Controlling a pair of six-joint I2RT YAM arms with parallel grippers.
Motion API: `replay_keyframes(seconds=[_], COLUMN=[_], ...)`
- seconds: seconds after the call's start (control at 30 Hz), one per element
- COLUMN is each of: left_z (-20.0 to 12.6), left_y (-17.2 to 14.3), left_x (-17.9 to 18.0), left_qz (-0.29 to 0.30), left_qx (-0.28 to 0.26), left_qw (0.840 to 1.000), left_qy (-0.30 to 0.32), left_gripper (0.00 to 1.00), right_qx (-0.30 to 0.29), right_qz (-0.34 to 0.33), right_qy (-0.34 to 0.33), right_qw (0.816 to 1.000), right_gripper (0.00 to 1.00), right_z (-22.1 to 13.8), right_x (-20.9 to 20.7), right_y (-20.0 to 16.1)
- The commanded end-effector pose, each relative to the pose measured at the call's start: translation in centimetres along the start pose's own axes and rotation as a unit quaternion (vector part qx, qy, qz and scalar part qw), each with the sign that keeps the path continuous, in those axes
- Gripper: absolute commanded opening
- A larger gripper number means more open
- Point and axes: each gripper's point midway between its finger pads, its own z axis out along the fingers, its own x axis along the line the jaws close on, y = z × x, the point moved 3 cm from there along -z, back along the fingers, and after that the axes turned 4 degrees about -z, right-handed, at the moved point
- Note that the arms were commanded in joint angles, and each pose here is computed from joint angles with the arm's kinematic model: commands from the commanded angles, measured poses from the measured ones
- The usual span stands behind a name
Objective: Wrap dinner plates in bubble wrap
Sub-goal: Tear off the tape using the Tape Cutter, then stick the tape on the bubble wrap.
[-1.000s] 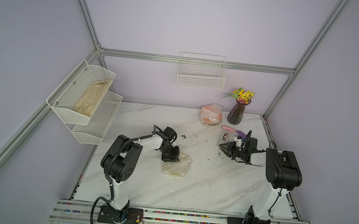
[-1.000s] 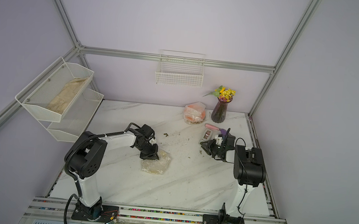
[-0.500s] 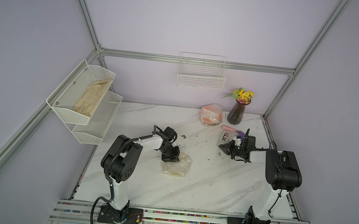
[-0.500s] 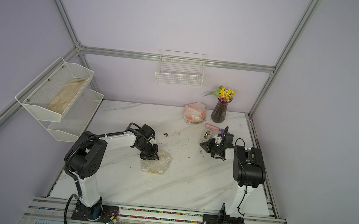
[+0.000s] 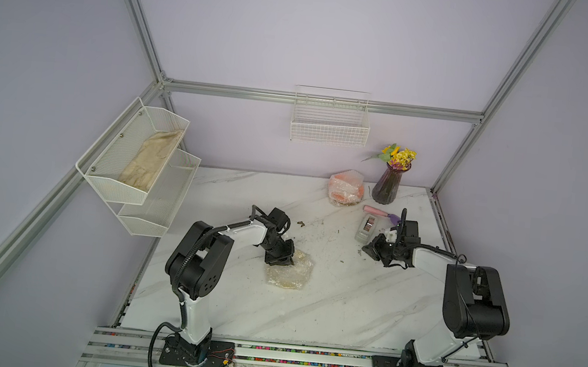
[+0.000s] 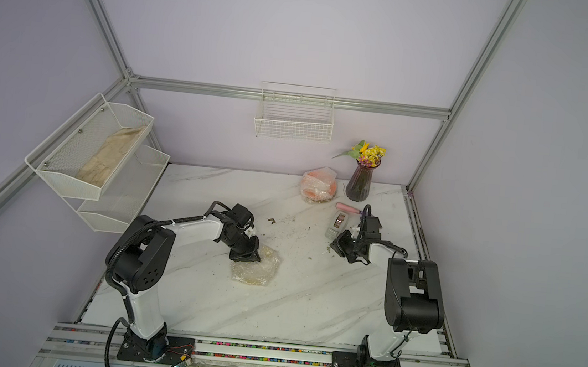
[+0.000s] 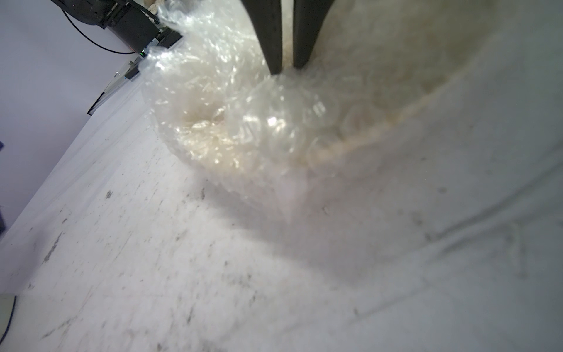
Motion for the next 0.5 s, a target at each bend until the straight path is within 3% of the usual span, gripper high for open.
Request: replay_keyframes(seconds=[0.0,0.47], left_z=[1.5,1.9], left_y=[-1.6,-0.4], left_x=[3.4,2.2], left_qz=[-0.031,-0.018], left_qx=[0.024,0.000], left_qw=[0.996,0.999], left_qy=[0.075,0.037], left_gripper=[0.11,0.11], right_qx=[0.019,0.059], right_qz=[-0.079,-0.189], right_qy=[0.025,0.074], right_qw=[0.996,0.977], right_gripper=[0.00,0.00], right_z=[-1.9,-6.7], right_x=[3.9,12.4], right_y=[-1.8,-15.4])
